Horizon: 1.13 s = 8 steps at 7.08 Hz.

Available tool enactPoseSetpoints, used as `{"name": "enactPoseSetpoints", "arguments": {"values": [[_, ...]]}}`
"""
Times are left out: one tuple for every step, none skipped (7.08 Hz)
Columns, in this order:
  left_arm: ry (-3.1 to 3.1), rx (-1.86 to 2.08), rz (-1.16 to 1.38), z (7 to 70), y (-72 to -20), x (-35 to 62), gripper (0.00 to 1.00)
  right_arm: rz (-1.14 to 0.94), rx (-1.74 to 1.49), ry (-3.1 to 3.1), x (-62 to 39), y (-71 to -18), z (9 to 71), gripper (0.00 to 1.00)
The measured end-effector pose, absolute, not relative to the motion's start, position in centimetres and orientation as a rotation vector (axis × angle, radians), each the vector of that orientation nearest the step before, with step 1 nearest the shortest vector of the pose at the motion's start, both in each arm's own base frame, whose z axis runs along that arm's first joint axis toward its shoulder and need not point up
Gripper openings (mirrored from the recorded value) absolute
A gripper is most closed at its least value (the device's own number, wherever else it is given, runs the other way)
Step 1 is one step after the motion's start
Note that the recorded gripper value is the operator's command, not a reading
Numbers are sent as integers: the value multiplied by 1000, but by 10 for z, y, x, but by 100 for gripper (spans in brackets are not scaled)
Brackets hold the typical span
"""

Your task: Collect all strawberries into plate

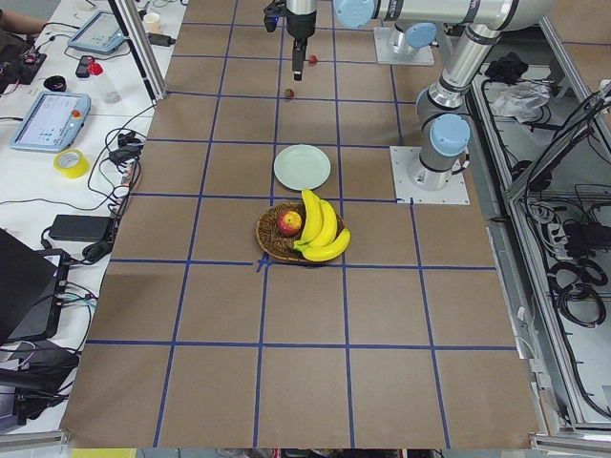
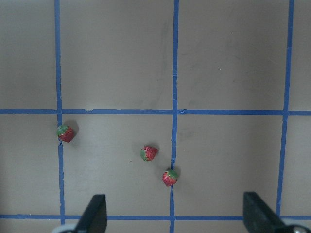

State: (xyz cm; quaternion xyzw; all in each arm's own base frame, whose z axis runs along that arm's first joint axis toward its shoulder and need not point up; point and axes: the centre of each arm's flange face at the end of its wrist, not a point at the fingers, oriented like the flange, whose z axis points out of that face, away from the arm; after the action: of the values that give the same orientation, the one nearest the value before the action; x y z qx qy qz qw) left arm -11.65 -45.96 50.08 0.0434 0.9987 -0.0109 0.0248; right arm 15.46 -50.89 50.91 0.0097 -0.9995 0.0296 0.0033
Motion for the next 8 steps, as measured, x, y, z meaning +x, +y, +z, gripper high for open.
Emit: {"name": "enactPoseSetpoints", "arguments": {"values": [[3107, 135, -36, 501, -460, -118, 100, 93, 31, -3133, 155, -509, 509, 100], [3134, 138, -43, 502, -459, -121, 100, 93, 31, -3133, 155, -509, 509, 100], [3142, 141, -47, 503, -458, -122, 100, 93, 31, -3133, 155, -509, 509, 100], [3143, 143, -48, 503, -458, -122, 100, 92, 31, -3132, 155, -509, 509, 100], [3144, 143, -48, 503, -458, -122, 100, 92, 31, -3133, 155, -509, 509, 100], [3147, 142, -46, 502, -458, -122, 100, 92, 31, -3133, 155, -509, 509, 100], [3148, 140, -42, 501, -458, -122, 100, 92, 31, -3133, 155, -509, 509, 100], [3146, 139, -41, 501, -458, -122, 100, 93, 31, -3133, 155, -508, 510, 100]]}}
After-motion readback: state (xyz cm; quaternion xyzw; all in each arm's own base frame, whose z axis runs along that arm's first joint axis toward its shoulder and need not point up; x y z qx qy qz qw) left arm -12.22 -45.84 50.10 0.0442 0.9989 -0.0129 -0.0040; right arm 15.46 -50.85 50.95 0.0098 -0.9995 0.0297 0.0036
